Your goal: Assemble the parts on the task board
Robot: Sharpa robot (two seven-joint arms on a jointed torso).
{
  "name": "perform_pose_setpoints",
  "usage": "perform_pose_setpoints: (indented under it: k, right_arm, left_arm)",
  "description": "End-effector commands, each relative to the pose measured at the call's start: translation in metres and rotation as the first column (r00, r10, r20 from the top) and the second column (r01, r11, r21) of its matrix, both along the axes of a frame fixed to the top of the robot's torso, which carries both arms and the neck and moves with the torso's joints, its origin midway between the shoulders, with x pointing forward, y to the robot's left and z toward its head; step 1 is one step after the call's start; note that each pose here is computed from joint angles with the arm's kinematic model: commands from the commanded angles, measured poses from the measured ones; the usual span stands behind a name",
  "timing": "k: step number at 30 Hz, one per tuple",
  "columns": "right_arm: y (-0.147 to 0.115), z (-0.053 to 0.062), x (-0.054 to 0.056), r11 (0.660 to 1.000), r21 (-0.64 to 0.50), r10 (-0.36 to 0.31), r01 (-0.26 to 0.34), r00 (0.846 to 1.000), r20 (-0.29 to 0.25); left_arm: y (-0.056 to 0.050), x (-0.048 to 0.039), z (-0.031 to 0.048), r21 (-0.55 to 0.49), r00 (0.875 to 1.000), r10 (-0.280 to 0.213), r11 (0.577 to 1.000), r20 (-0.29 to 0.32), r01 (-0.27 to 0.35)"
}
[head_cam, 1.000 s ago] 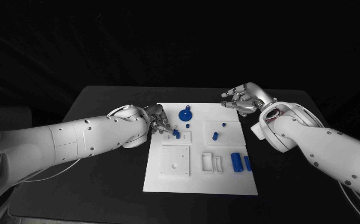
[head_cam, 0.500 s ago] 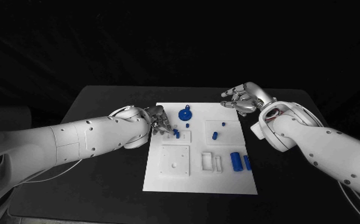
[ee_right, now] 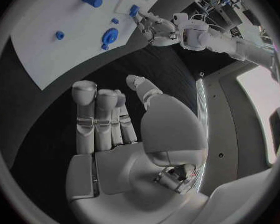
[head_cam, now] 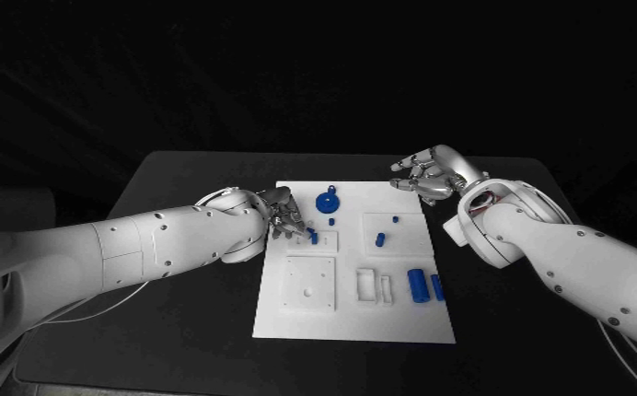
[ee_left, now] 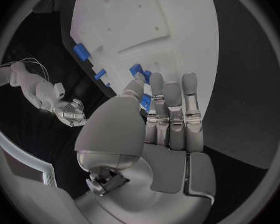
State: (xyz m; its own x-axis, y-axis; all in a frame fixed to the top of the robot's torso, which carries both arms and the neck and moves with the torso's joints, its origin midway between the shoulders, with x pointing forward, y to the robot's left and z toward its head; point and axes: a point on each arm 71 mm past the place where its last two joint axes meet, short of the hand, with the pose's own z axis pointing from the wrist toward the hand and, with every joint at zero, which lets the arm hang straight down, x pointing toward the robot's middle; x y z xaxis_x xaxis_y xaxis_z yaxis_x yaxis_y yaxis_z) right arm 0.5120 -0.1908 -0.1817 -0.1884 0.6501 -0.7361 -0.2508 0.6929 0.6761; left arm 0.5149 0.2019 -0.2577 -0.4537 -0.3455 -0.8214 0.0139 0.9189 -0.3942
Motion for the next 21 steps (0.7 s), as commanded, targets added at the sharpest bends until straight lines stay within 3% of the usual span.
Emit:
perform_pose_setpoints:
  k: [1,21]
  right_arm:
    - [0.0018,-0.0001,-0.0008,1.0,-0.009,0.017,-0.017,1.0,0.003]
    - [0.0016,-0.0003,-0.0009,1.0,-0.011,0.017,-0.017,1.0,0.003]
  left_arm:
    - [-0.0033,-0.0011,-0.0014,-0.013,1.0,-0.008,1.0,-0.01,0.008]
    - [-0.005,-0.0007,-0.0082,-0.006,1.0,-0.007,1.0,-0.016,0.007]
